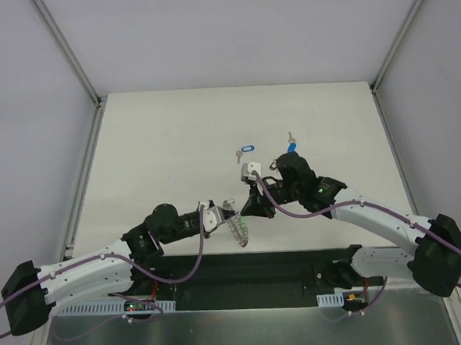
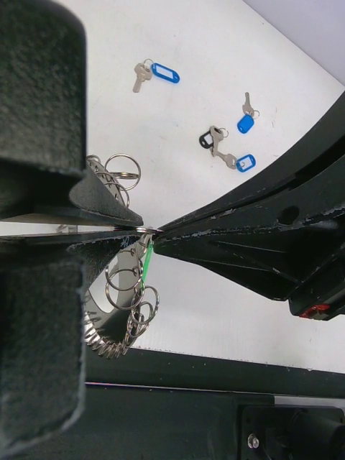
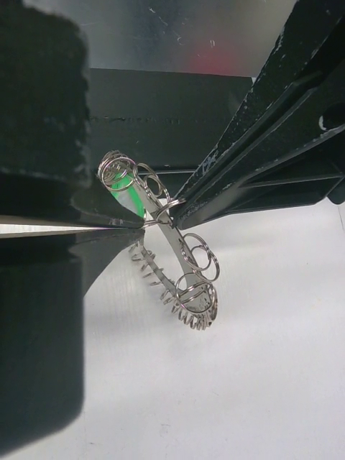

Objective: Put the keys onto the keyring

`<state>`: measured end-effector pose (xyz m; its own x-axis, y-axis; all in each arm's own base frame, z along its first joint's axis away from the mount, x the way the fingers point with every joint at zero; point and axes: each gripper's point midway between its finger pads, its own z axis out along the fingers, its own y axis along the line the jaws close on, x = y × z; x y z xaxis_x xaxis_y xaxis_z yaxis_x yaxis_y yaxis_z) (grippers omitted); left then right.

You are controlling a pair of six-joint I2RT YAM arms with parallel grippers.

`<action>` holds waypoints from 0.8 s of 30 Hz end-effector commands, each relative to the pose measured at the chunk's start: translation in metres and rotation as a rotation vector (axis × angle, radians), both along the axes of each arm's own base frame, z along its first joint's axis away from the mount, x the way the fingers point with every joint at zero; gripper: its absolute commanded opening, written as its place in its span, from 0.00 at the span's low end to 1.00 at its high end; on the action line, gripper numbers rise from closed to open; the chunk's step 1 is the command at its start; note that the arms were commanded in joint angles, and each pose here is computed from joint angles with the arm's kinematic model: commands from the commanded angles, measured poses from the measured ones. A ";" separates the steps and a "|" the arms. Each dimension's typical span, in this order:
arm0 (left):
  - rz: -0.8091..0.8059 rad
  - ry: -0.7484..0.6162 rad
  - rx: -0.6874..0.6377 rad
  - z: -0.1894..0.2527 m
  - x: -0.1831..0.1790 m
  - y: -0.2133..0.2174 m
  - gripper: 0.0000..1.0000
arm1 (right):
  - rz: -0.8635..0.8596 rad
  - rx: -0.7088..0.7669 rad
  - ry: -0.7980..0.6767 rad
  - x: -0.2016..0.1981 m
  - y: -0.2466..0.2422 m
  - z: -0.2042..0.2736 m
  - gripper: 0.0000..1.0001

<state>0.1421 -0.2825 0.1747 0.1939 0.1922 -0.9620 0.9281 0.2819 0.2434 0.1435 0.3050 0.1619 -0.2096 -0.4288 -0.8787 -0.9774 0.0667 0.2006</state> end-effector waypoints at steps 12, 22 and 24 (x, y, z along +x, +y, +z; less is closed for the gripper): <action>0.051 -0.120 -0.195 0.049 0.010 0.002 0.00 | -0.083 -0.114 0.110 0.011 -0.005 -0.027 0.01; 0.052 -0.124 -0.196 0.046 0.011 0.002 0.00 | -0.132 -0.066 0.053 0.017 -0.007 -0.012 0.05; 0.059 -0.122 -0.187 0.043 0.012 0.003 0.00 | -0.167 -0.066 0.027 0.021 -0.012 -0.009 0.10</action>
